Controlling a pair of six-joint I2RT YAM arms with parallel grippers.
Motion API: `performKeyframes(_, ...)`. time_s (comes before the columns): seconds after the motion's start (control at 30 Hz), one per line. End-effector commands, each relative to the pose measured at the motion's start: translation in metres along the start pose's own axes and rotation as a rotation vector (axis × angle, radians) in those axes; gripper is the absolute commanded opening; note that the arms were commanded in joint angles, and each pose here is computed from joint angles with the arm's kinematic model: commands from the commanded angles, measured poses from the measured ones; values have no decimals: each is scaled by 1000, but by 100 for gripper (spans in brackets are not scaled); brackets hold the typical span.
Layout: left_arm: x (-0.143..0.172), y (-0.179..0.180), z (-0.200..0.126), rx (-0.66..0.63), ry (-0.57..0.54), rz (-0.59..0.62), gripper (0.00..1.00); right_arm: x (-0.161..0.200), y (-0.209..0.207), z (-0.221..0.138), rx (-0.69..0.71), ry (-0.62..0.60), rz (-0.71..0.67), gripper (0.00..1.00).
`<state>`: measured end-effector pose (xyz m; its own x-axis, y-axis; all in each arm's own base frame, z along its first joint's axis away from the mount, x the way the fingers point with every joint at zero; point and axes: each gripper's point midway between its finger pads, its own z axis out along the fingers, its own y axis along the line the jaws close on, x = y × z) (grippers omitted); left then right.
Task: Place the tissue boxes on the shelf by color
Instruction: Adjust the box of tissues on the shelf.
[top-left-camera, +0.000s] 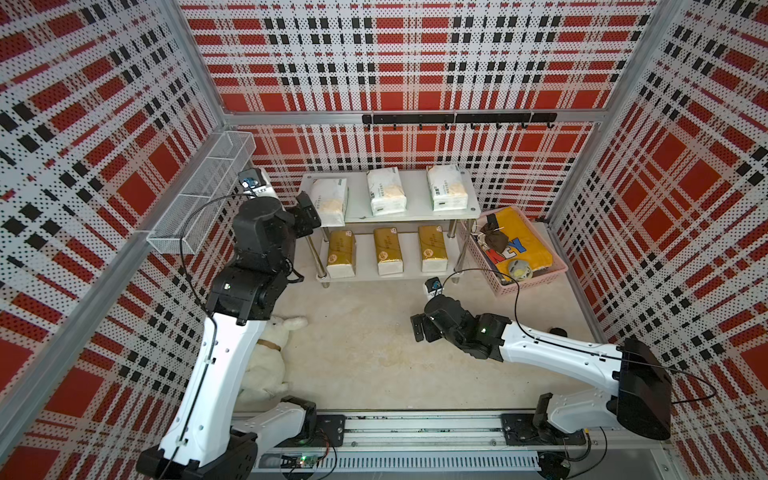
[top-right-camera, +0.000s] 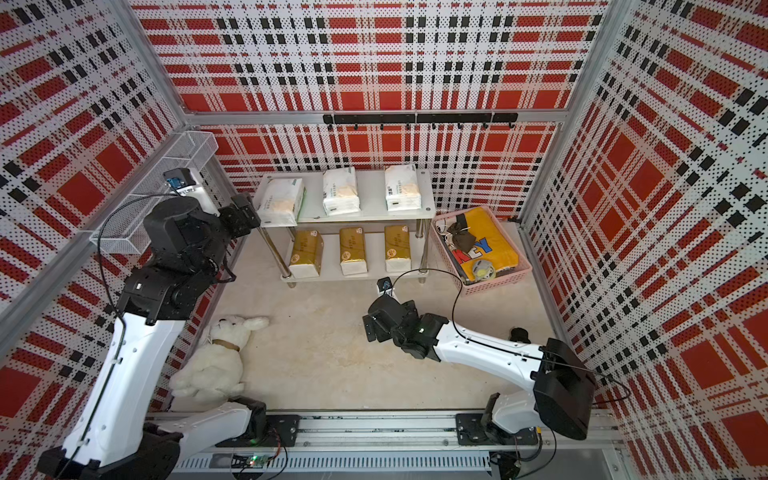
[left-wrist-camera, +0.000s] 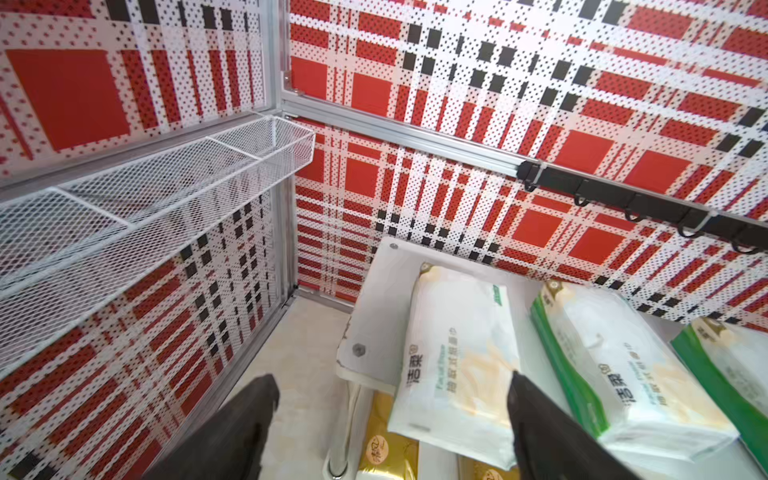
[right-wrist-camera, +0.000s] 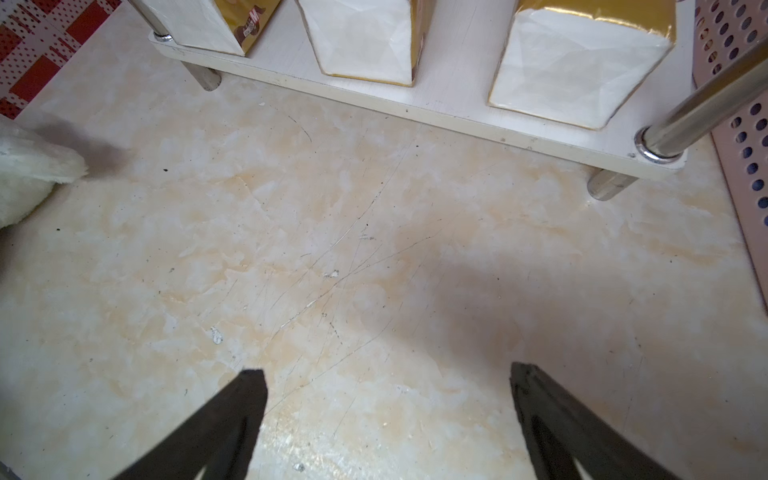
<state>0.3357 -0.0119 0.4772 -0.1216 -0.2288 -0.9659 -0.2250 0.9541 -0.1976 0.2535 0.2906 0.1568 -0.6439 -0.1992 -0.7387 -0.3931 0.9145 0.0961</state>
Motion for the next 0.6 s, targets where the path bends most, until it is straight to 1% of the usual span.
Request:
performKeyframes(0.0,46,12,10,-24,164,42,89,-7,6,-1,-9,-18,-4,100)
performKeyframes(0.17,68,10,9,15,244,72,88,-7,7,0,-11,-17,-4,100)
performKeyframes(0.3,80,8,18,15,284,101,88,-8,9,1,-19,-17,-2,100)
performKeyframes(0.4,86,3,27,27,301,117,88,-9,11,1,-23,-18,-1,100)
performKeyframes(0.57,89,1,50,1,308,148,87,-9,9,0,-20,-22,0,100)
